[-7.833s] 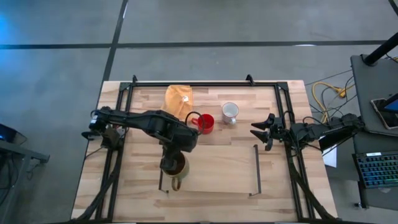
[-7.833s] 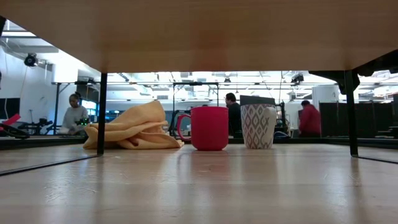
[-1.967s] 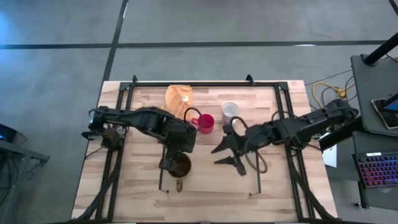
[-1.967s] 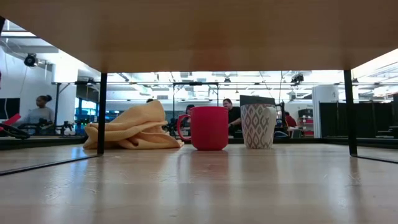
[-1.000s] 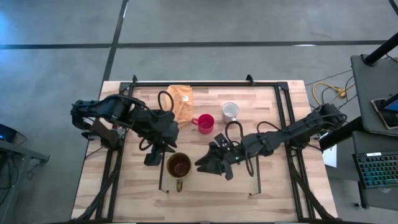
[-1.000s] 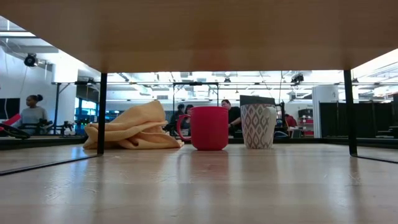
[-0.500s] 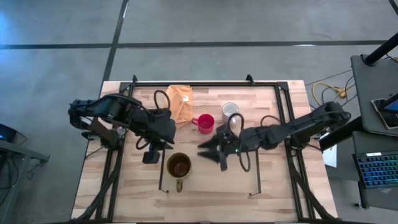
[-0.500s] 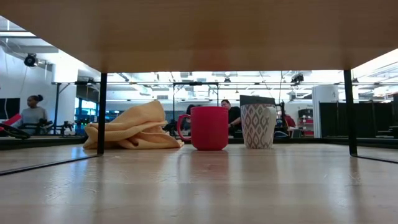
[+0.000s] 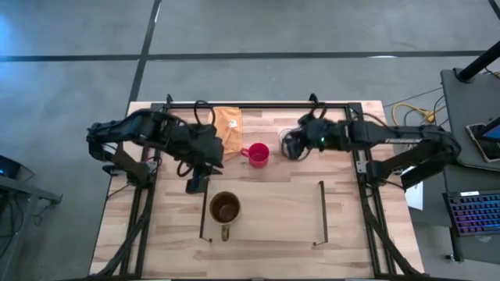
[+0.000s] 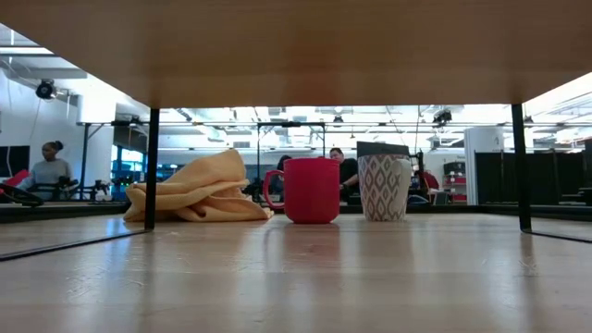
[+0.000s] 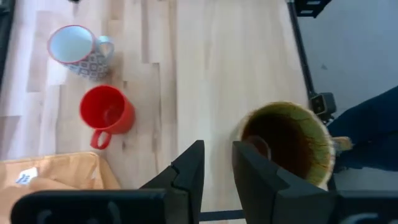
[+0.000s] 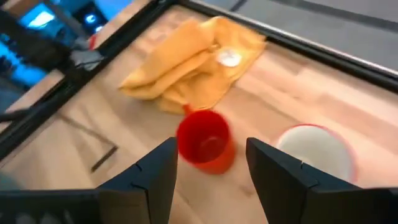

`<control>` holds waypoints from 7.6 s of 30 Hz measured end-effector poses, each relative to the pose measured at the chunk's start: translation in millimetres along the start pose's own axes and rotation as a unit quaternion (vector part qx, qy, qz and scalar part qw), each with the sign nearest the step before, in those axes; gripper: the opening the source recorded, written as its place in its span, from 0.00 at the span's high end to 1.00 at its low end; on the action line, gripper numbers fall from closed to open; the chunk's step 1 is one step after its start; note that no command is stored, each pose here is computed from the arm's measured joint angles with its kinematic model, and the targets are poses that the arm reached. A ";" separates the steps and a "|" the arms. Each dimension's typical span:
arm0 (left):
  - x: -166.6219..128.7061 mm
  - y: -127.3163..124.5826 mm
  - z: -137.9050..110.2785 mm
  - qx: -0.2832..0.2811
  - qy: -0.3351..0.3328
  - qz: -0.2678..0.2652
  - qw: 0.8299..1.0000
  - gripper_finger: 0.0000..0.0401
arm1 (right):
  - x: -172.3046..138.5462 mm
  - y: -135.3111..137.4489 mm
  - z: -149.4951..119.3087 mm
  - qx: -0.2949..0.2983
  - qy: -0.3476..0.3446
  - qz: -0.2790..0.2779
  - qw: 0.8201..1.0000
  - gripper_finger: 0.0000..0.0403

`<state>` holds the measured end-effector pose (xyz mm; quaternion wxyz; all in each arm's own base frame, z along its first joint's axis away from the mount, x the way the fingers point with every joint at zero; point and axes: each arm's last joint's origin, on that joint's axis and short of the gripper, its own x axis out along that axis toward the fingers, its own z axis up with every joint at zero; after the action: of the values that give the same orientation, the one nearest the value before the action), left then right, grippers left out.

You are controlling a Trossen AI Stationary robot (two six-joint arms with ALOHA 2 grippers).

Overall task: Stack small to large cups/mugs on shelf
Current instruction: Put the white mug on the shelf

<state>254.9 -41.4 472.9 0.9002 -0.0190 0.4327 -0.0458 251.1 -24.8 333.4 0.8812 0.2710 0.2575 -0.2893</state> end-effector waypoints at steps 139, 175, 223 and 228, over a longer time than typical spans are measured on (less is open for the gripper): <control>7.9 149.9 -20.4 -0.035 0.041 0.128 0.990 0.83 | 5.1 9.4 69.4 0.121 0.232 -0.192 0.946 0.94; 11.3 150.1 -22.8 -0.071 0.049 0.126 0.988 0.83 | -57.7 155.2 -32.1 0.158 0.281 -0.113 0.940 0.94; 12.5 148.3 -28.5 -0.068 0.075 0.118 0.988 0.83 | -10.3 189.3 -45.4 0.152 0.298 -0.128 0.934 0.94; 12.5 148.3 -28.5 -0.068 0.075 0.117 0.988 0.83 | -10.8 189.4 -45.6 0.150 0.298 -0.127 0.934 0.92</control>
<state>250.2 105.1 434.5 0.8611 -0.0261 0.5000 0.0886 353.0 137.7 369.4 0.6691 0.4388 0.4944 -0.3396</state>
